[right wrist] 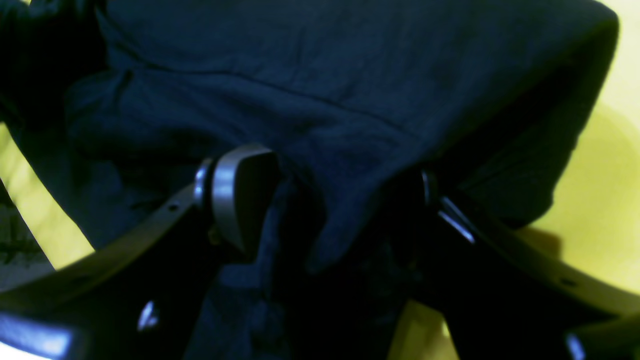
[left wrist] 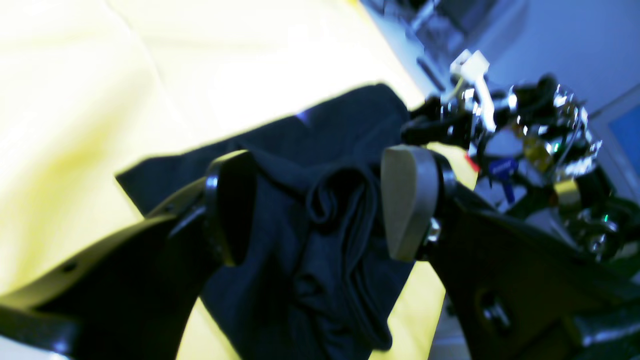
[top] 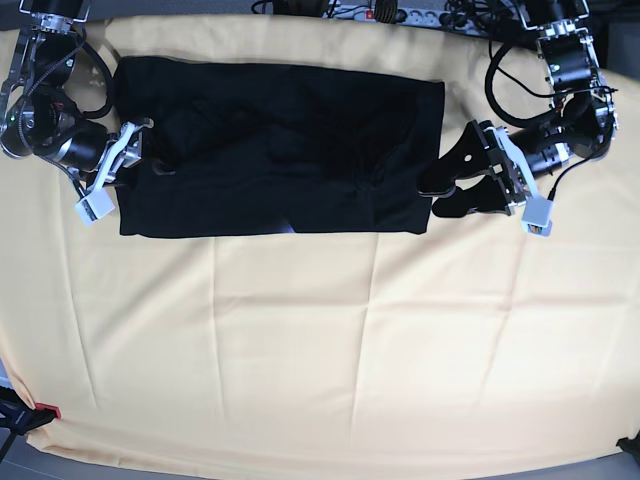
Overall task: Fold the T-shirt properly
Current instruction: 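Fold the shirt end held by the left gripper inward toward the middle, then regrasp the shirt end with the left gripper and push it further inward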
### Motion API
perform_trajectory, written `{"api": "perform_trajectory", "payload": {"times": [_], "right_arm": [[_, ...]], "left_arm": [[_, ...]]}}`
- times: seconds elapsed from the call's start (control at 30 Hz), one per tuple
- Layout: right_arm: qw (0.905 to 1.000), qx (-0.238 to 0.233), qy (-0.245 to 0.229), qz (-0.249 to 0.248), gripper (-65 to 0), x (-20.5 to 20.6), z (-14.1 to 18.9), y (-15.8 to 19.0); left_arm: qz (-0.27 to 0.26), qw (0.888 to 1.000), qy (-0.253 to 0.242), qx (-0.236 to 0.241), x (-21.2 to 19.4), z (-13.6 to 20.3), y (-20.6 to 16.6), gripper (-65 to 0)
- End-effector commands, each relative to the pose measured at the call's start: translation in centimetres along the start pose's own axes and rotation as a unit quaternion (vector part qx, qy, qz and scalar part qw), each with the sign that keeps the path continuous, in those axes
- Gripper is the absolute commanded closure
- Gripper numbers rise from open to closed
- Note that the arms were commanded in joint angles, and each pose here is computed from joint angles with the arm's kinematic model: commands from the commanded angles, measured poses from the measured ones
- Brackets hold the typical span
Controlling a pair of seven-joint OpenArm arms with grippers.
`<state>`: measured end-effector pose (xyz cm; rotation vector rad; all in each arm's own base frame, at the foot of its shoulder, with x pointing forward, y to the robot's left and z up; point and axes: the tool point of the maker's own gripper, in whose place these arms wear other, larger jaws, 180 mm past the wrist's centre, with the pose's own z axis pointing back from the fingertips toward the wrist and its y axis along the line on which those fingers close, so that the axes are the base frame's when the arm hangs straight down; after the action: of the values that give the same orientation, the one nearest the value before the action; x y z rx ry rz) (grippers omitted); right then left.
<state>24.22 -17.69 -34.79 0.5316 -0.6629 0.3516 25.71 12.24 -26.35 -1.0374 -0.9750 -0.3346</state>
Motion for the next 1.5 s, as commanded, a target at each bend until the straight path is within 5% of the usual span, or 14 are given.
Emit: {"api": "perform_trajectory", "payload": {"times": [0.0,0.13,0.43,0.83,1.07,1.33,1.47], "right_arm": [[0.9996,0.000,-0.025,0.013,-40.1,1.6,0.6,-0.1],[0.9996,-0.001,-0.025,0.013,-40.1,1.6,0.6,-0.2],[0.9996,0.000,-0.026,0.013,-40.1,1.7,0.6,-0.1],[0.9993,0.009,-0.034,0.010,-40.1,1.9,0.7,0.2],[0.9993,0.009,-0.034,0.010,-40.1,1.9,0.7,0.2],[0.9993,0.009,-0.035,0.011,-40.1,2.1,0.7,0.2],[0.9987,0.007,-0.046,0.019,-40.1,3.2,0.7,0.0]], "left_arm": [[-0.023,1.000,-0.004,0.010,1.1,0.4,0.2,-36.9],[-0.006,0.994,0.045,0.103,-0.9,1.0,3.5,0.0],[0.011,0.987,0.069,0.144,-2.3,1.0,4.8,0.0],[-0.036,0.988,0.147,-0.001,-6.9,-4.6,-0.9,0.0],[-0.035,0.989,0.124,-0.078,-5.9,-6.8,-4.1,0.0],[-0.143,0.983,0.112,0.015,-2.3,-7.9,0.2,0.0],[-0.139,0.981,0.120,0.056,-2.0,-7.8,1.7,0.0]]}}
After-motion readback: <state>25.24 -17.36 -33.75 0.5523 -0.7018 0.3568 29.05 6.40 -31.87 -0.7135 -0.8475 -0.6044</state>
